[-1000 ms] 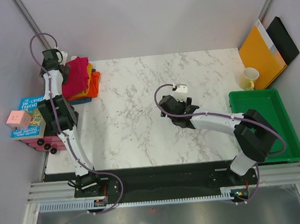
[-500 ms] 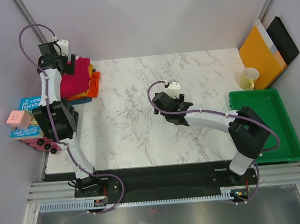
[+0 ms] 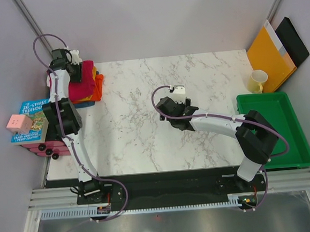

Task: Fold and stack the t-shirts
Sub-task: Put the neatly folded tshirt into the corner of the board with the left arm

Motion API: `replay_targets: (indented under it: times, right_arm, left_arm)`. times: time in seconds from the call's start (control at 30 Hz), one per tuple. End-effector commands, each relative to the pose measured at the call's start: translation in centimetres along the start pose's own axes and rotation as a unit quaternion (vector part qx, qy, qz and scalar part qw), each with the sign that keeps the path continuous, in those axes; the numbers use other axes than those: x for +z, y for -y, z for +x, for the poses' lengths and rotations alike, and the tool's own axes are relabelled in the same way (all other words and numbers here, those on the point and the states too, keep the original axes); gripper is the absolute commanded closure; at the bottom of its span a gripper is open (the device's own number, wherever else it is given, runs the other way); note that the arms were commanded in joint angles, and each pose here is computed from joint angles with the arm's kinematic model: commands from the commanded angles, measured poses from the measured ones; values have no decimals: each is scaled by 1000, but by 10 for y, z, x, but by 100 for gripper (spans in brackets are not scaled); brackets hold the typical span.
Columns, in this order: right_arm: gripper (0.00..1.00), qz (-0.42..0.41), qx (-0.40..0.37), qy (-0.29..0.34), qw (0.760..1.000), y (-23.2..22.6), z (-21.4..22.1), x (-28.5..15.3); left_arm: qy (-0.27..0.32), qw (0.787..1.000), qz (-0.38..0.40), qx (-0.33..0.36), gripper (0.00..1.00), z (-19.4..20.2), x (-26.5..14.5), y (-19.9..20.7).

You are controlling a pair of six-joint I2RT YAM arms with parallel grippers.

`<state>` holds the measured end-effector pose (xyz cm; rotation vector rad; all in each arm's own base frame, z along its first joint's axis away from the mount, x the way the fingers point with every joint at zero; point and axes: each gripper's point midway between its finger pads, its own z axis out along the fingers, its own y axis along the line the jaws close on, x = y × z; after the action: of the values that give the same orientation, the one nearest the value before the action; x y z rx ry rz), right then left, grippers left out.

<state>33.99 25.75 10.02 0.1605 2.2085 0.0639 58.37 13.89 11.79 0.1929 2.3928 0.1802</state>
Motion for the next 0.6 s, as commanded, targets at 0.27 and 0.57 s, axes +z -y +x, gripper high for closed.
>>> replay_targets:
  times: [0.27,0.57]
  right_arm:
    - [11,-9,14,18,1000,-13,-18,-8]
    - [11,-10,13,19,1000,-11,-16,-12]
  left_arm:
    - [152,985,-56,-59,8,-84,-103,-29]
    - [90,981,-150,-78,98,-61,-72,-70]
